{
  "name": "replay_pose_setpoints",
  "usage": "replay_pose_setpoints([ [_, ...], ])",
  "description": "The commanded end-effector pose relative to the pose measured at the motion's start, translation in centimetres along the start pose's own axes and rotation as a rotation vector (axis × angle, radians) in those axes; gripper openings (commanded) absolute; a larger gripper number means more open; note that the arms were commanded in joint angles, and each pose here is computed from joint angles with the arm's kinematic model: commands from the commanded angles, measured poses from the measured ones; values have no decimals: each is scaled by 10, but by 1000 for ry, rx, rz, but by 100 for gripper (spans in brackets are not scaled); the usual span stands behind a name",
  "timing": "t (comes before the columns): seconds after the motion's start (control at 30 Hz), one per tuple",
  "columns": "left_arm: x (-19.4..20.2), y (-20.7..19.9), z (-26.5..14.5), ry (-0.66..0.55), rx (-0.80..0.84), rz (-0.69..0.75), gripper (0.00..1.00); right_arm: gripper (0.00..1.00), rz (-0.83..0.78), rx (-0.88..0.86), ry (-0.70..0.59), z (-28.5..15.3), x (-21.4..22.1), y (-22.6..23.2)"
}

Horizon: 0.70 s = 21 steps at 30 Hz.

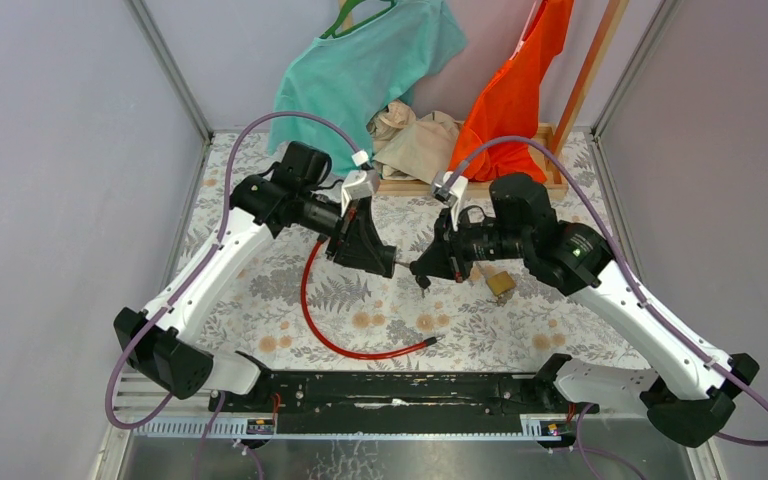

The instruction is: Unlock with the key

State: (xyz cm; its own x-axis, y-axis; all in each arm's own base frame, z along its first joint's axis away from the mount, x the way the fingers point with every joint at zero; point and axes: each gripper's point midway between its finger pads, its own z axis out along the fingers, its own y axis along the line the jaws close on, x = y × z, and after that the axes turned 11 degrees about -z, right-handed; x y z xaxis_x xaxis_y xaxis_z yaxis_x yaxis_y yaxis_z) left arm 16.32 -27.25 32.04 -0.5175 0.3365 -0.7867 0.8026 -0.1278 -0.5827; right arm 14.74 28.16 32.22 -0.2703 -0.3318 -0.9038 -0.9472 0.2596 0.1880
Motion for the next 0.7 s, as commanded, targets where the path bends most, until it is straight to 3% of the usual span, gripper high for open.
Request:
replay_pose_setpoints([
  [0.0, 2, -13, 4, 44, 2, 192, 0, 0, -69, -112, -75, 4, -31, 20],
  [0.37, 5, -17, 7, 48, 29, 197, 0, 0, -98, -141, -90, 28, -28, 29],
  [0.67, -3, -31, 9, 5, 89, 138, 0, 0, -96, -129, -227, 36, -31, 29],
])
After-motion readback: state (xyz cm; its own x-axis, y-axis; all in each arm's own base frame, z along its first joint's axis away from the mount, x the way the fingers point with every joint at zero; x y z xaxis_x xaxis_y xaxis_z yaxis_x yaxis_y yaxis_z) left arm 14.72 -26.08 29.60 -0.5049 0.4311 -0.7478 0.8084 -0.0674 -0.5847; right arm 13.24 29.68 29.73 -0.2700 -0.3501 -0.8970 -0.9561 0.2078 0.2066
